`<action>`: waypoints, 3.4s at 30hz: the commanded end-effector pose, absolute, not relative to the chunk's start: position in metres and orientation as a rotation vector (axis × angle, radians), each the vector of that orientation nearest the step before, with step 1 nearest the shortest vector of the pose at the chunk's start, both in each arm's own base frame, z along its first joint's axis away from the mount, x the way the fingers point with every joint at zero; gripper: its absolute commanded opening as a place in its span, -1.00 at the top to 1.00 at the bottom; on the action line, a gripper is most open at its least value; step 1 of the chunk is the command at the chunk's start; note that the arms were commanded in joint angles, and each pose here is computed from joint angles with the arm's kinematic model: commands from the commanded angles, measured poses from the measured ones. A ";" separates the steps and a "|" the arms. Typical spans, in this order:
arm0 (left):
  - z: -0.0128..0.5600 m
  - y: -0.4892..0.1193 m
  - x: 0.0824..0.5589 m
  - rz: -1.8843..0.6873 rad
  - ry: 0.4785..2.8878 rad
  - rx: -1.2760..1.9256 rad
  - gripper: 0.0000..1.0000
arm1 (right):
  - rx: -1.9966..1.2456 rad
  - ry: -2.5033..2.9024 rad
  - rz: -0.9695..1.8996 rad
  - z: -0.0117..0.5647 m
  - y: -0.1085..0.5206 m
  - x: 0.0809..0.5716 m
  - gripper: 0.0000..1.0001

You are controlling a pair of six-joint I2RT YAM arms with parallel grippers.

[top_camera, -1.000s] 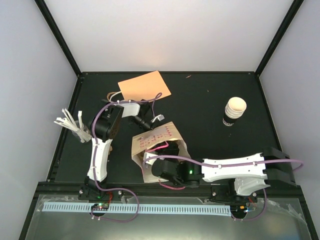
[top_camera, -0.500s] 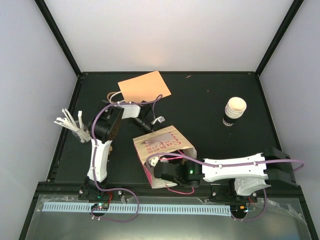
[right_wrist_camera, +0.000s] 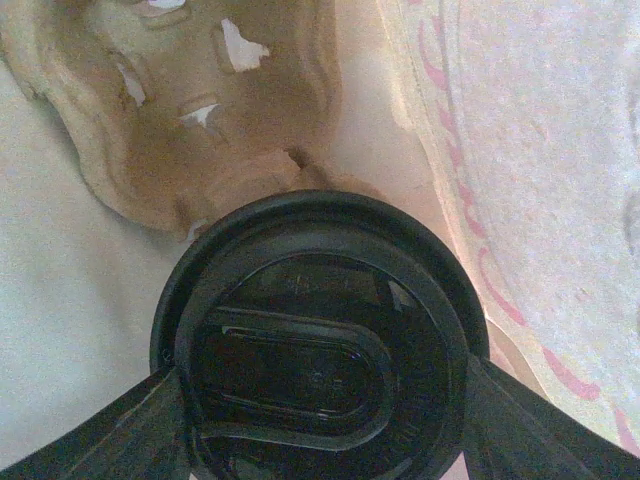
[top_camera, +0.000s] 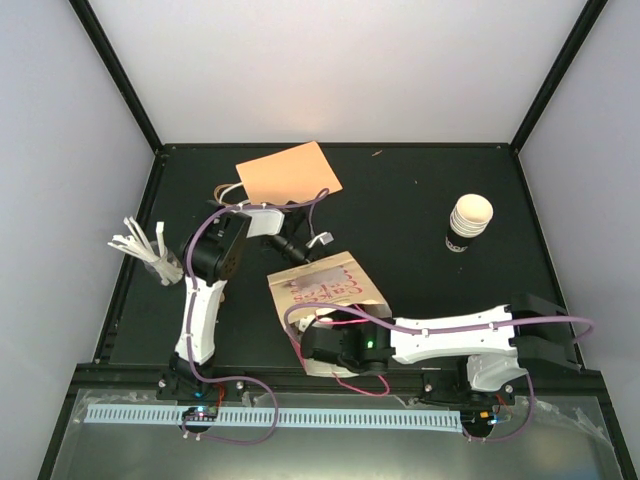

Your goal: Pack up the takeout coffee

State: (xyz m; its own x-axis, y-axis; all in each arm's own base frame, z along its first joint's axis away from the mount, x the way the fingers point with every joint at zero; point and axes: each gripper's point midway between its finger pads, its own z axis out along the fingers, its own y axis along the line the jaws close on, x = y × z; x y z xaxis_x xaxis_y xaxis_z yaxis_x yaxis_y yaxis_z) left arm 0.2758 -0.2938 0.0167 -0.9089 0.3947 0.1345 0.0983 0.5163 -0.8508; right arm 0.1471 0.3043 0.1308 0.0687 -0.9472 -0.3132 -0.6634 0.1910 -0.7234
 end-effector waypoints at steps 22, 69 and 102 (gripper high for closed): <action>0.021 -0.324 0.266 1.558 -2.267 -0.524 0.72 | -1.314 1.892 -0.286 0.116 0.311 0.144 0.13; 0.024 -0.336 0.251 1.586 -2.199 -0.554 0.72 | -0.819 2.203 -0.050 0.086 0.279 0.151 0.11; 0.021 -0.338 0.243 1.570 -2.174 -0.533 0.72 | -0.716 2.401 -0.026 0.025 0.259 0.140 0.18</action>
